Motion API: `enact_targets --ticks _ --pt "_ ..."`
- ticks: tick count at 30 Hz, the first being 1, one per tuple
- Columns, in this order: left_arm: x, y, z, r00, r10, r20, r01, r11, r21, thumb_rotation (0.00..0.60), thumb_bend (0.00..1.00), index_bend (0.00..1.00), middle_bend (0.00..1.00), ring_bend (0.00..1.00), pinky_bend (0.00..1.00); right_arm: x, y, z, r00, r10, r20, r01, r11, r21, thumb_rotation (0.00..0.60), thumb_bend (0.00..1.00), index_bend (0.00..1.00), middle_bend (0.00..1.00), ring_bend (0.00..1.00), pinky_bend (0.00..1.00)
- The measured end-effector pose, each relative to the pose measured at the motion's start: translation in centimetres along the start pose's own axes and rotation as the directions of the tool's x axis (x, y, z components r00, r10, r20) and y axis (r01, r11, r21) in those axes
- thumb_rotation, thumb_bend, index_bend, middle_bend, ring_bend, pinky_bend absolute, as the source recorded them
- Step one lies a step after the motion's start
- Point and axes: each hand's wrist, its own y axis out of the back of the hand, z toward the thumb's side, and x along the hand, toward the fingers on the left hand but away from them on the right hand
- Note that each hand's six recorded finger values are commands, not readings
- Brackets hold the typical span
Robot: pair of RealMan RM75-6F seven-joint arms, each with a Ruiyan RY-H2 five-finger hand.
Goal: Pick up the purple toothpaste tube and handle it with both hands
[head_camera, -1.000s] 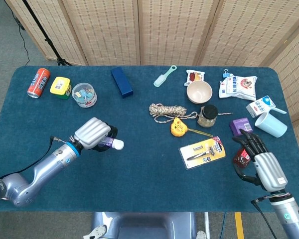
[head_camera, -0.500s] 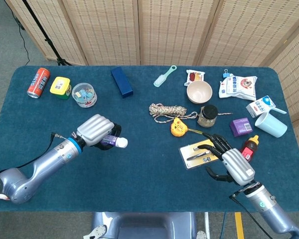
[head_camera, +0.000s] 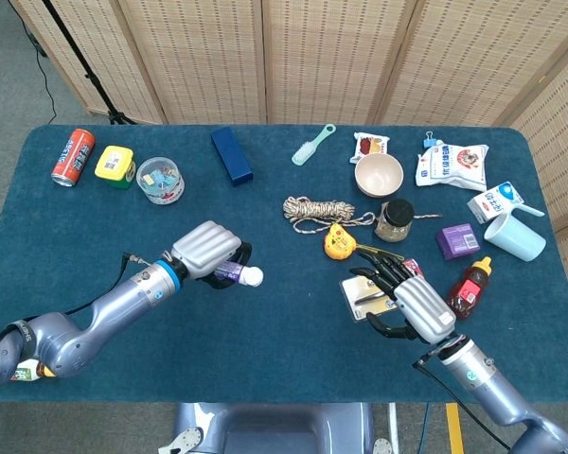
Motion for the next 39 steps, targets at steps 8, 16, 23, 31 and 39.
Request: enact_targets --ticks 8,16,23,31,39 --pt "1.7 0.1 1.1 1.000 0.006 -0.005 -0.006 1.000 0.005 0.600 0.76 0.62 0.56 0.54 0.58 -1.1 -0.8 0.3 1.000 0.029 -0.010 -0.029 1.000 0.009 0.600 0.46 0.12 0.00 0.00 0.00" --pt "2.3 1.0 1.7 0.999 0.032 -0.016 -0.031 0.997 0.065 0.600 0.76 0.61 0.56 0.54 0.58 -2.1 -1.1 0.7 0.999 0.037 -0.029 -0.036 0.999 0.004 0.600 0.46 0.12 0.00 0.00 0.00" --pt "2.6 1.9 2.6 0.999 0.035 -0.028 -0.032 0.995 0.097 0.600 0.76 0.60 0.56 0.54 0.58 -3.2 -1.4 1.2 0.998 0.046 -0.050 -0.046 0.999 0.009 0.600 0.46 0.12 0.00 0.00 0.00" --pt "2.8 2.5 2.9 0.998 0.038 -0.046 -0.033 0.994 0.106 0.600 0.76 0.60 0.56 0.54 0.58 -3.4 -1.6 1.6 0.997 0.046 -0.064 -0.046 0.999 0.005 0.600 0.46 0.12 0.00 0.00 0.00" --pt "3.3 2.6 3.2 0.998 0.031 -0.060 -0.024 0.993 0.117 0.600 0.76 0.60 0.56 0.54 0.58 -3.9 -2.0 2.1 0.995 0.063 -0.071 -0.062 0.998 0.007 0.600 0.46 0.12 0.00 0.00 0.00"
